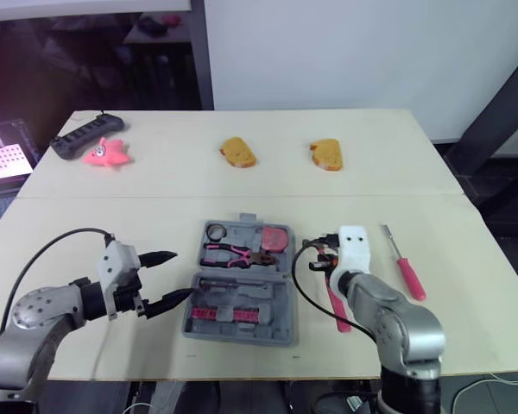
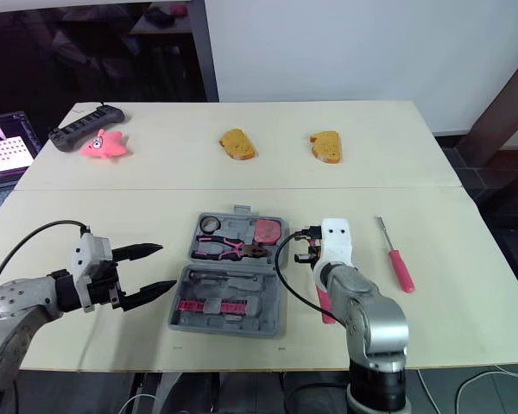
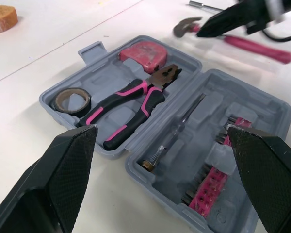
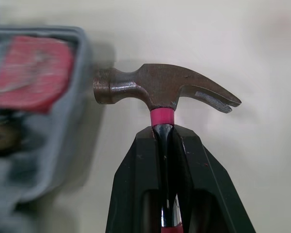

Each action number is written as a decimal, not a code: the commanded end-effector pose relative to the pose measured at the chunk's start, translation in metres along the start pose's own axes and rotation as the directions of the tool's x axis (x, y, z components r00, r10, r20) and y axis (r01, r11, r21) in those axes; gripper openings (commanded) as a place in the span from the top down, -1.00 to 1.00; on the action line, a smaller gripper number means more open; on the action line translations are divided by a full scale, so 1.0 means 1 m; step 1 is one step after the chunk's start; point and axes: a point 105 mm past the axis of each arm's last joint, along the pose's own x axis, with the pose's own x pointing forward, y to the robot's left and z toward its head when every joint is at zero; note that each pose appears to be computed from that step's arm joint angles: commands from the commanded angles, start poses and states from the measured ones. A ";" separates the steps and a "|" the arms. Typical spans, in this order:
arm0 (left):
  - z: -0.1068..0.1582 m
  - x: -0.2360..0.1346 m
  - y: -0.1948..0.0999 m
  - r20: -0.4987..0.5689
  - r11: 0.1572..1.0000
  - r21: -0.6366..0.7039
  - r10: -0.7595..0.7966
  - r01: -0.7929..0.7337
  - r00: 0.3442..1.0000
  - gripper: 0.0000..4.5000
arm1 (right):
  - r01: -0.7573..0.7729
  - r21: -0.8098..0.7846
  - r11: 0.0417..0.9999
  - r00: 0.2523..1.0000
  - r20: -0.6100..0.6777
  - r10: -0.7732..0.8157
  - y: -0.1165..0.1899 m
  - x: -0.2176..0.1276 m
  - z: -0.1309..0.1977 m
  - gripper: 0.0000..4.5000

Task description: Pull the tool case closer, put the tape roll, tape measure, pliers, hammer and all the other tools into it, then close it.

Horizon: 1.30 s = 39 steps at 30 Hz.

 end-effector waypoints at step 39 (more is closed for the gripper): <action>0.022 -0.038 -0.010 0.075 0.956 0.100 -0.285 0.277 0.956 -1.00 | -0.490 -0.387 0.781 0.870 -0.150 0.471 0.005 -0.064 0.037 -0.96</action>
